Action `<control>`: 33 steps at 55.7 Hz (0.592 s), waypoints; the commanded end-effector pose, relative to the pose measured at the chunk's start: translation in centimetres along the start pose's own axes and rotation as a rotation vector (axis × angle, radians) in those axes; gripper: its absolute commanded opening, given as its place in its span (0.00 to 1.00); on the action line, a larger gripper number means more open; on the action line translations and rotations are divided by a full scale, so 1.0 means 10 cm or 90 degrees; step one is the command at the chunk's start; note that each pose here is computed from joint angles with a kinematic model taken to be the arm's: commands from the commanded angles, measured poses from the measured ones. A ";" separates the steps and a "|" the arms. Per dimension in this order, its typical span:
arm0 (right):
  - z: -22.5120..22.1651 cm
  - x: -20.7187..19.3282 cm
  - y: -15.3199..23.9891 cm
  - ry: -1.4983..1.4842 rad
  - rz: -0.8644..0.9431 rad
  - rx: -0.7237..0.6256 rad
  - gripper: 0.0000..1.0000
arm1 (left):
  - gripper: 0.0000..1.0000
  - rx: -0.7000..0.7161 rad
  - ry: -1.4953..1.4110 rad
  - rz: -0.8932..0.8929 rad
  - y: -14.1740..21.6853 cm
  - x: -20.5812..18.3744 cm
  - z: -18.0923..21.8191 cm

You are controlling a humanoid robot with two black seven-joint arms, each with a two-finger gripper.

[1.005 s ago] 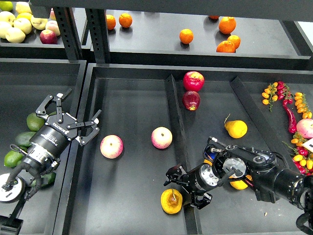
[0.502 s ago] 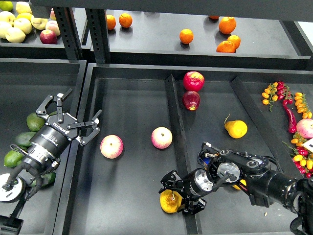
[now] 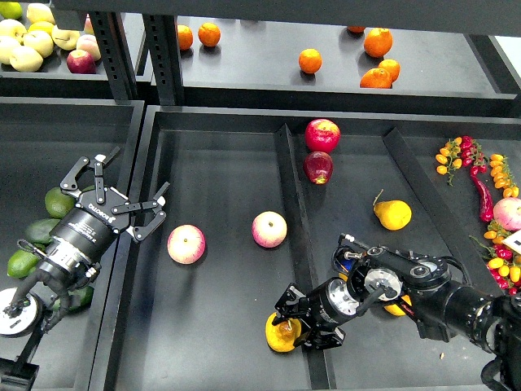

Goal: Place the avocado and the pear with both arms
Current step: 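Close the right gripper around the yellow pear, then carry the pear with the right gripper into the pear bin and release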

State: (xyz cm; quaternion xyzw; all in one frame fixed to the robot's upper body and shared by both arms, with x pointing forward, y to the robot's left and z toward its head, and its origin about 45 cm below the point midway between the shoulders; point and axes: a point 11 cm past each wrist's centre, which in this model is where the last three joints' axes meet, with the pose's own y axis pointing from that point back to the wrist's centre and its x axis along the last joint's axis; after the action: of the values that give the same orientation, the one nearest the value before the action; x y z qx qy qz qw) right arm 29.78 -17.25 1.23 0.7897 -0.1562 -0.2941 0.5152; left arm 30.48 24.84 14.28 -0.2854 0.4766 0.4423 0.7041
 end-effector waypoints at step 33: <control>-0.68 0.23 0.66 -0.085 -0.020 0.174 0.08 | 1.00 0.003 0.001 0.002 0.00 0.01 -0.02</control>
State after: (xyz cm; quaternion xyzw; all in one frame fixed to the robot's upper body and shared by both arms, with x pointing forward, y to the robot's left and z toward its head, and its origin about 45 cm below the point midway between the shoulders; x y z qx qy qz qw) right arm 34.97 -15.49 7.05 0.8300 -0.2055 -0.3333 0.3973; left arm 30.40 24.69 14.14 -0.2833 0.4787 0.4415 0.7040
